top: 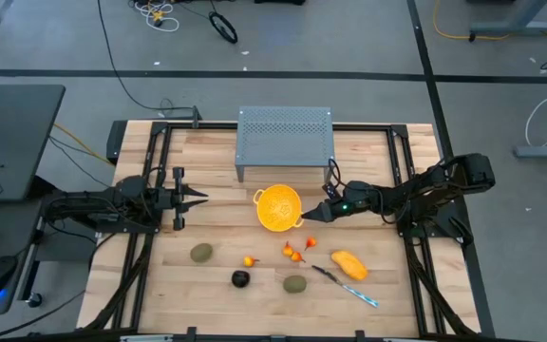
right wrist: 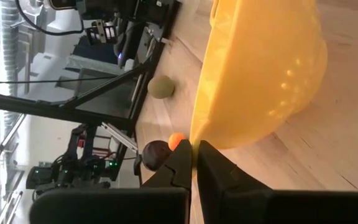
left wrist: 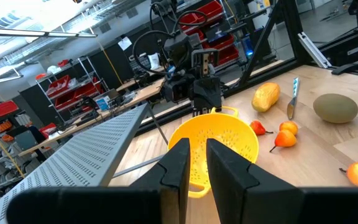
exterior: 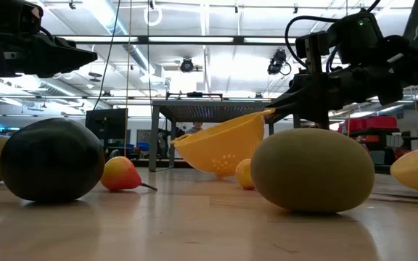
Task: Pick & Place Fruit
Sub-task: Put the yellow strainer bowl on the shelf
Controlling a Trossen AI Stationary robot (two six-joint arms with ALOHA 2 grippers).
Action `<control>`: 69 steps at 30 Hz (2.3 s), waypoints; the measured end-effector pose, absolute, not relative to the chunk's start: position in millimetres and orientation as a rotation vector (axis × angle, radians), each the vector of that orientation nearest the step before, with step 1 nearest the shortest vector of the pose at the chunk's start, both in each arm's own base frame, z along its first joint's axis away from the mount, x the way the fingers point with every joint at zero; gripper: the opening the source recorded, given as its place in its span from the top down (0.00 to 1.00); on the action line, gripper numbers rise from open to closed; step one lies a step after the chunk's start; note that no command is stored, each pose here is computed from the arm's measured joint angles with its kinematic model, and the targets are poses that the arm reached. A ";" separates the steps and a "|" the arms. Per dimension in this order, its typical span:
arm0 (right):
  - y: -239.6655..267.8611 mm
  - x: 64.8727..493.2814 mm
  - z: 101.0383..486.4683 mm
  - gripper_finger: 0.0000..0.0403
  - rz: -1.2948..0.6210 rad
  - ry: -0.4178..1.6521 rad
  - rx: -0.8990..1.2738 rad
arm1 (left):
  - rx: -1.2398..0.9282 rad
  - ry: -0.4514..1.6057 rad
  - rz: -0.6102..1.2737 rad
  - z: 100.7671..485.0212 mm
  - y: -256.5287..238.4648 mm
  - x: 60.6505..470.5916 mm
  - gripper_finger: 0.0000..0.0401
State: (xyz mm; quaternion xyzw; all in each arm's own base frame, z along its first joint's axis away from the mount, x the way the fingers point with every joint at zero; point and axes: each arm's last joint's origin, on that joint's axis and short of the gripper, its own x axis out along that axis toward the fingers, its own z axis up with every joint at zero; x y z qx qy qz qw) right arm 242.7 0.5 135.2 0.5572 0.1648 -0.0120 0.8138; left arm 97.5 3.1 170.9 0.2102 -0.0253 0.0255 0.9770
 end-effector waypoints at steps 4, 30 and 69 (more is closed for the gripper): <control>0.5 242.5 134.5 0.98 -0.030 0.358 1.189 | 0.424 -0.051 0.052 170.9 3.1 97.5 0.84; 0.0 251.9 158.5 0.98 0.082 0.173 1.239 | 0.424 -0.051 0.051 170.9 3.1 97.5 0.84; -89.3 238.5 222.4 0.98 -0.238 -0.330 1.223 | 0.423 -0.051 0.052 170.9 3.1 97.5 0.84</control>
